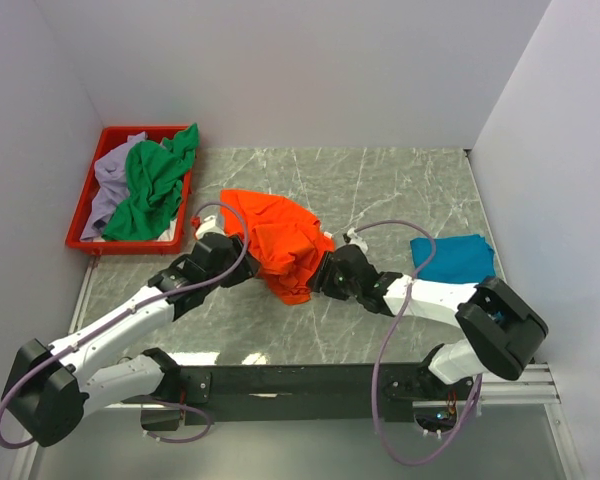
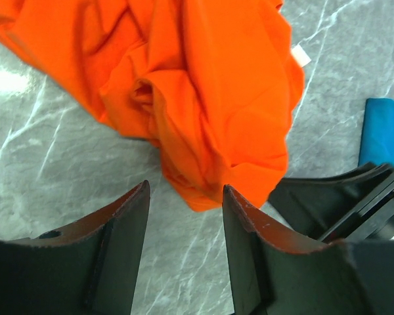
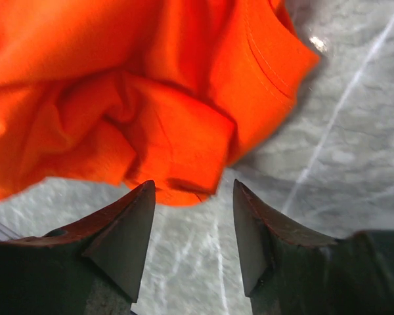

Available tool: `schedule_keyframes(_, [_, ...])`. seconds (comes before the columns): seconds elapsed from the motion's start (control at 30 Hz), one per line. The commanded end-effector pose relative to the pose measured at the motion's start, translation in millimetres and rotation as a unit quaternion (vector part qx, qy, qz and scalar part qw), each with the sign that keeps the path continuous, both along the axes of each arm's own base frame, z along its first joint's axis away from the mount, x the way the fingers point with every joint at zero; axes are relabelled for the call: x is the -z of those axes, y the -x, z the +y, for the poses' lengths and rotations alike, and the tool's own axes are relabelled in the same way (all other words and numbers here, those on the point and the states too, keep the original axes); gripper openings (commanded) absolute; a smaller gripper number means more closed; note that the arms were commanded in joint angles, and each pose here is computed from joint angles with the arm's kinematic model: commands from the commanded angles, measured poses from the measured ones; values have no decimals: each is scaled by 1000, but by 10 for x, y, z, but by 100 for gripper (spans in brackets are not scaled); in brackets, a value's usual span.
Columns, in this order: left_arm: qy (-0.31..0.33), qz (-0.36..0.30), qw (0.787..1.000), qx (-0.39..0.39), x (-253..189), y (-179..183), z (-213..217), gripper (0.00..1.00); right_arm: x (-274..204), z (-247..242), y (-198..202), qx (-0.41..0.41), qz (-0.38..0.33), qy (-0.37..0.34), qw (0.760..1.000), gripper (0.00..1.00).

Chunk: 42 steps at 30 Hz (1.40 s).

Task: Fold and stack the t-shirts
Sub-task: Flatten the tshirt out

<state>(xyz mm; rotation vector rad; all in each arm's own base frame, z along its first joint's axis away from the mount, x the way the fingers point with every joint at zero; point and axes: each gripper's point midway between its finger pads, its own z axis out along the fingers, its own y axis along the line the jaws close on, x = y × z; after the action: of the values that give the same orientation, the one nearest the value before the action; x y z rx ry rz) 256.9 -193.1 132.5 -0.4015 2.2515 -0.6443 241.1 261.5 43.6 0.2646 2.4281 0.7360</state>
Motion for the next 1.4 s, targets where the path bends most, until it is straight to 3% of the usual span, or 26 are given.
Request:
schedule_keyframes(0.0, [6,-15,1000,-5,-74,9,40,53,-263,181,-260,39,-33,-45,998,56])
schedule_keyframes(0.27, [11,-14,1000,-11,-51,79,98,53,-189,259,-291,43,-19,-53,997,44])
schedule_keyframes(0.37, [7,-11,1000,-18,-14,100,142,53,-125,273,-284,41,-11,-50,998,29])
schedule_keyframes(0.4, [10,-15,1000,-19,-34,110,153,53,-116,271,-282,42,-11,-48,998,19])
schedule_keyframes(0.5, [11,-18,999,-30,-39,124,203,54,-170,237,-286,44,-14,-42,998,0])
schedule_keyframes(0.87, [16,-20,997,-72,-53,19,408,54,-1218,-471,-266,101,-115,15,988,0])
schedule_keyframes(1.2, [50,5,991,-125,61,-358,572,52,-2338,-1561,-63,200,-223,29,954,0])
schedule_keyframes(1.37, [43,23,992,-120,165,-523,479,53,-2618,-1874,11,230,-243,44,941,0])
